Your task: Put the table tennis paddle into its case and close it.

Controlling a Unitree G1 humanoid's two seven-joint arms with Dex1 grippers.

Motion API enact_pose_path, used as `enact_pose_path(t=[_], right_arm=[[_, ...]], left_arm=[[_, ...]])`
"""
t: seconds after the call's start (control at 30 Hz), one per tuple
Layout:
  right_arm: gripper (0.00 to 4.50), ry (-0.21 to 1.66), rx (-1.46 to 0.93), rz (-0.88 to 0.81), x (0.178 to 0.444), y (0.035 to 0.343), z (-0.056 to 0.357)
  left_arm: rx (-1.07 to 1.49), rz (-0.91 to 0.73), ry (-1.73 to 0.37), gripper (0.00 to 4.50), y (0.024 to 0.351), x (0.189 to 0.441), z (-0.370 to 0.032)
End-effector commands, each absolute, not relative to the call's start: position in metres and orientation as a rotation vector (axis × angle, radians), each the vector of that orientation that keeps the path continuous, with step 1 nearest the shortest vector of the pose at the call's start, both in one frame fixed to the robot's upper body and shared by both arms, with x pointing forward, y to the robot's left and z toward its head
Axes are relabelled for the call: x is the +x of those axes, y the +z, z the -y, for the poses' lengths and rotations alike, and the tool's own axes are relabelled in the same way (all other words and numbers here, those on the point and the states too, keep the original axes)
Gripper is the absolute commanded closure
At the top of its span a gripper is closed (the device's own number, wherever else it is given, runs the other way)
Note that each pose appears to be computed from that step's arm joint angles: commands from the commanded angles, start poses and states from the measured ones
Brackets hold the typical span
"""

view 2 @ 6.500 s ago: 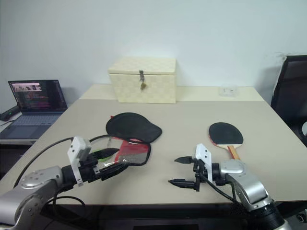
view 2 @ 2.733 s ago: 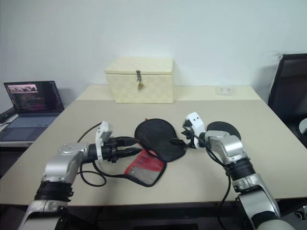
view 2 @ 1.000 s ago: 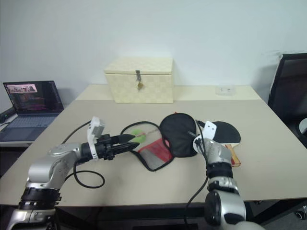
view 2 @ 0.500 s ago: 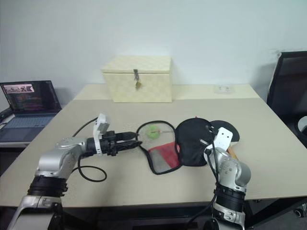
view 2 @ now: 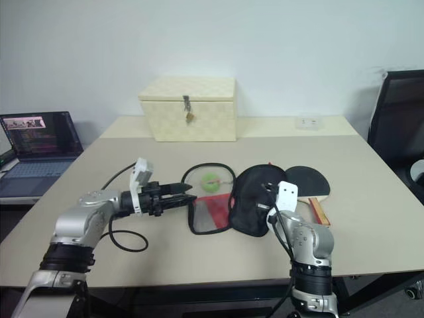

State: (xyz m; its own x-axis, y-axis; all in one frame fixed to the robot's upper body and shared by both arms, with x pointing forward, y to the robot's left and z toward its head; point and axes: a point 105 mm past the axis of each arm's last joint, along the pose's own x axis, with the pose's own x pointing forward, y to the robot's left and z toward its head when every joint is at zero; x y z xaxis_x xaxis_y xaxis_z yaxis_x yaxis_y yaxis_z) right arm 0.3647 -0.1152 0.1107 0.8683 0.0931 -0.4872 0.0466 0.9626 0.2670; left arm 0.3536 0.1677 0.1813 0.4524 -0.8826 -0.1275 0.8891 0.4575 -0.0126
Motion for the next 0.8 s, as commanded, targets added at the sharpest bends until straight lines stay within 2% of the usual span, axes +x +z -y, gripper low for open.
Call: enact_pose_path(t=[0.03,0.2,0.33,0.5,0.6,0.77,0.8], right_arm=[[4.26,-0.001,0.208,-0.417,0.362,0.132,0.135],[4.26,0.028,0.12,-0.342,0.363,0.153,0.153],[3.18,0.114,0.114,-0.298,0.364,0.176,0.154],[3.18,0.128,0.131,-0.295,0.371,0.184,0.166],[2.57,0.086,0.111,-0.288,0.373,0.186,0.18],[0.9,0.018,0.06,-0.35,0.369,0.174,0.205],[0.9,0.001,0.047,-0.362,0.368,0.171,0.21]], left_arm=[[0.082,-0.044,-1.092,1.7,0.195,0.351,-0.165],[0.062,-0.042,-1.097,1.7,0.191,0.349,-0.16],[0.062,-0.044,-1.101,1.7,0.19,0.349,-0.158],[0.064,-0.039,-1.106,1.7,0.192,0.351,-0.156],[0.068,-0.034,-1.11,1.7,0.193,0.351,-0.155],[0.078,-0.029,-1.135,1.7,0.196,0.349,-0.153],[0.079,-0.03,-1.144,1.7,0.197,0.348,-0.152]])
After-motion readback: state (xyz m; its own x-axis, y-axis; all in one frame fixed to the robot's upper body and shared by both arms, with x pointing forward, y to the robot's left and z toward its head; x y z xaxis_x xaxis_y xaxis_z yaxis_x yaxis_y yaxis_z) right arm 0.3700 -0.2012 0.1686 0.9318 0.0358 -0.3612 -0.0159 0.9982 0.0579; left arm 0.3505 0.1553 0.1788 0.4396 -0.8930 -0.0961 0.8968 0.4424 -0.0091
